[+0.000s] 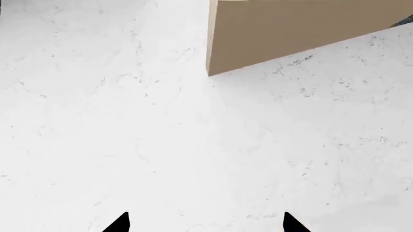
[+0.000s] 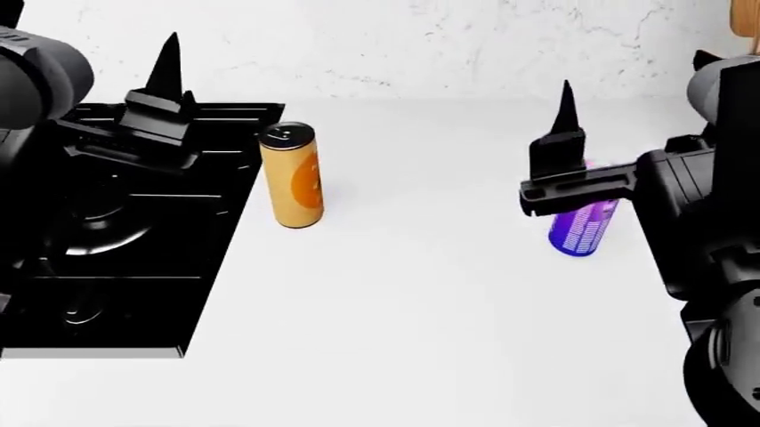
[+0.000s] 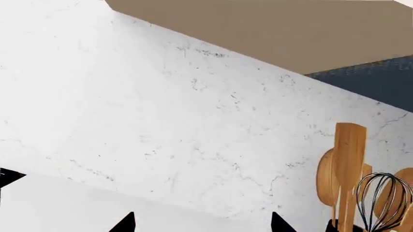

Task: Move the drinks to the dining counter.

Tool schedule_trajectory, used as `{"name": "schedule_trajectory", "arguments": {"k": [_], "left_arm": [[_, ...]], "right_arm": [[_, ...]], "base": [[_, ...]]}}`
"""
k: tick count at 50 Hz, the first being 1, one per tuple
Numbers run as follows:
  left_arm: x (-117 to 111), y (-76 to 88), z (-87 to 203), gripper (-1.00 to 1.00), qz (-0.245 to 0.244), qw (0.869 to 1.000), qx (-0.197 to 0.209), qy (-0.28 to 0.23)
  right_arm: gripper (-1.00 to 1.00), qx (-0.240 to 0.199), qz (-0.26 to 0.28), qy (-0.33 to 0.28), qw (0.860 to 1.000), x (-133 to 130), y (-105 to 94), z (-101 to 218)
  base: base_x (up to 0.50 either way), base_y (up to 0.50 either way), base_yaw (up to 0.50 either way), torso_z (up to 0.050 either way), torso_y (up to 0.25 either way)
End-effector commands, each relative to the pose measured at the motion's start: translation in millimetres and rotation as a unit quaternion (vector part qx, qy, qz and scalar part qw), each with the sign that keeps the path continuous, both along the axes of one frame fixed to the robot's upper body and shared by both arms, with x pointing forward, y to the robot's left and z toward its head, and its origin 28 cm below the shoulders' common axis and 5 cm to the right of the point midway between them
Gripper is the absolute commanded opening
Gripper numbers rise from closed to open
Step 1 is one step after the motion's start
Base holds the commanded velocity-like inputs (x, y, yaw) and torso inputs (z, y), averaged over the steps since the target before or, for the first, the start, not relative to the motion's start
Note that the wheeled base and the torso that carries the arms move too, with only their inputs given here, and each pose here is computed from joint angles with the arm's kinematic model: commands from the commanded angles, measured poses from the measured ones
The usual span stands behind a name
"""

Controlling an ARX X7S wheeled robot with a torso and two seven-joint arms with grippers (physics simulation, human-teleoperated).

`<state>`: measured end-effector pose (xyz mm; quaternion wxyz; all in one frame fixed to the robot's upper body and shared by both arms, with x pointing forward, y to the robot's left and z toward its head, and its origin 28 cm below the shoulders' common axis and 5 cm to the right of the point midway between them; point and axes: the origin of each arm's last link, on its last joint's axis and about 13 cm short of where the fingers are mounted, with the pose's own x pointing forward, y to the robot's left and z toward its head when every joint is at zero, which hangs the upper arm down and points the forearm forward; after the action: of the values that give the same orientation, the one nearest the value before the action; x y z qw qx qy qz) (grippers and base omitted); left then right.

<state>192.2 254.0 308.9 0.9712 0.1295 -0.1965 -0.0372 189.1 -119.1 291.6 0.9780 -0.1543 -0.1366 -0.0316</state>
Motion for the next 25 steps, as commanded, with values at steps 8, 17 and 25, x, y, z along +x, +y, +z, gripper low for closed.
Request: {"name": "schedule_trajectory", "arguments": {"k": [8, 17, 25], "left_arm": [[17.6, -11.1, -28.2, 1.00, -0.076, 0.972, 0.056, 0.214], [21.1, -14.7, -33.6, 1.00, -0.089, 0.971, 0.045, 0.219], [19.9, -15.2, -38.0, 1.00, -0.102, 0.965, 0.047, 0.236]], "right_arm": [[1.00, 0.030, -0.018, 0.145, 0.989, 12.3, -0.7, -11.9], [1.00, 0.038, -0.017, 0.165, 0.985, 13.6, -3.1, -20.5], [1.00, 0.024, -0.010, 0.172, 0.985, 10.9, -2.4, -21.1]], "base": [[0.00, 0.00, 0.00, 0.000, 0.000], [0.00, 0.00, 0.00, 0.000, 0.000], [0.00, 0.00, 0.00, 0.000, 0.000]]}}
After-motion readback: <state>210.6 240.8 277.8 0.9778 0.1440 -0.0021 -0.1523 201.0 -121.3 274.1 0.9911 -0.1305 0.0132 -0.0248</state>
